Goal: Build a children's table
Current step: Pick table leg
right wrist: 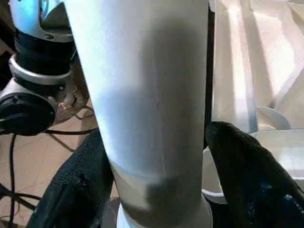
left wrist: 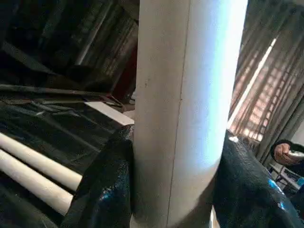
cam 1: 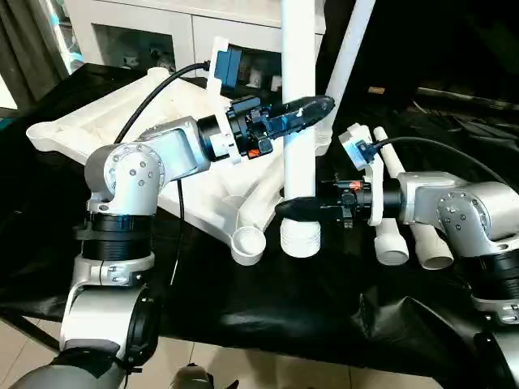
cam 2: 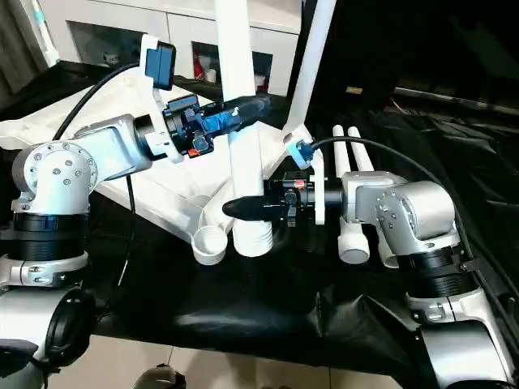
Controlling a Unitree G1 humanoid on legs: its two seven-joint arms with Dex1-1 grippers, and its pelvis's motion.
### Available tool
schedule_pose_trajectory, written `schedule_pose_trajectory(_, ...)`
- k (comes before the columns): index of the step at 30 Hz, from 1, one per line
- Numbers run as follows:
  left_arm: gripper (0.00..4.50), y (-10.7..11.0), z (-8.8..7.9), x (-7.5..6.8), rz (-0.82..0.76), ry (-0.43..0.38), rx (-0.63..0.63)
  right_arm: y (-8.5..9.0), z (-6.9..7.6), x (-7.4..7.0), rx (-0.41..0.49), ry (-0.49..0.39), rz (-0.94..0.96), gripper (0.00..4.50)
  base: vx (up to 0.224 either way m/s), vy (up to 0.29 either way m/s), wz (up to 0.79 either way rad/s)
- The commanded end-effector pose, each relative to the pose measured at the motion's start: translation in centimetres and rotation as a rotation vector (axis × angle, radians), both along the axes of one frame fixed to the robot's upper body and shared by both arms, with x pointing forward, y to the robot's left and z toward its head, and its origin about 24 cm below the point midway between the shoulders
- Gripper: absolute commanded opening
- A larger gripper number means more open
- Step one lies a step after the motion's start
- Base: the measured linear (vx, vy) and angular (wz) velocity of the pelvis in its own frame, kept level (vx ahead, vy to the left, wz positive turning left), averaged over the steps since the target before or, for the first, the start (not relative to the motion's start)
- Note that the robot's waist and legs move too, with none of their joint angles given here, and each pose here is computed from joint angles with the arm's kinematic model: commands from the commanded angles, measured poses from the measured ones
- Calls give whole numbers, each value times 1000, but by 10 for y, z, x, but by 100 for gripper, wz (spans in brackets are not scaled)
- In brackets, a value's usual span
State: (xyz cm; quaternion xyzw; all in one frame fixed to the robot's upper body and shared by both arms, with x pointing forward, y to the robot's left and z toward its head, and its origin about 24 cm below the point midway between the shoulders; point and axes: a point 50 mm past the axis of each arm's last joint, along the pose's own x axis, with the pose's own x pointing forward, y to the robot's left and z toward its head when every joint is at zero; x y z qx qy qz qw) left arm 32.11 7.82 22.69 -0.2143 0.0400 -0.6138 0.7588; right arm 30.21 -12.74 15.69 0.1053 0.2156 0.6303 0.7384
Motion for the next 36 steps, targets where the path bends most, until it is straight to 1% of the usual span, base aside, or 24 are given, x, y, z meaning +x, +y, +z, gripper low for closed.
schedule_pose_trajectory(1,185,-7,1,-6,-56,-14,7,-4,9,2,-5,-45,-4,308,0,0,0)
schedule_pose_trajectory(10,185,-8,2,-5,-66,-17,9,-3,7,-1,-9,-47,19,308,0,0,0)
schedule_pose_trajectory(11,185,-8,2,-5,-67,-18,9,-4,7,-2,-7,-47,20,281,0,0,0)
schedule_pose_trajectory(14,184,-7,3,-5,-67,-18,7,-4,6,-3,-10,-45,24,272,0,0,0)
schedule_pose_trajectory(20,184,-7,4,-4,-63,-20,7,-4,2,-4,-24,-41,27,210,0,0,0)
schedule_pose_trajectory(23,184,-7,4,-4,-66,-22,10,-4,2,-5,-27,-37,30,197,0,0,0)
schedule_pose_trajectory(36,184,-11,4,-4,-73,-28,10,-3,-1,-7,-37,-38,38,193,0,0,0)
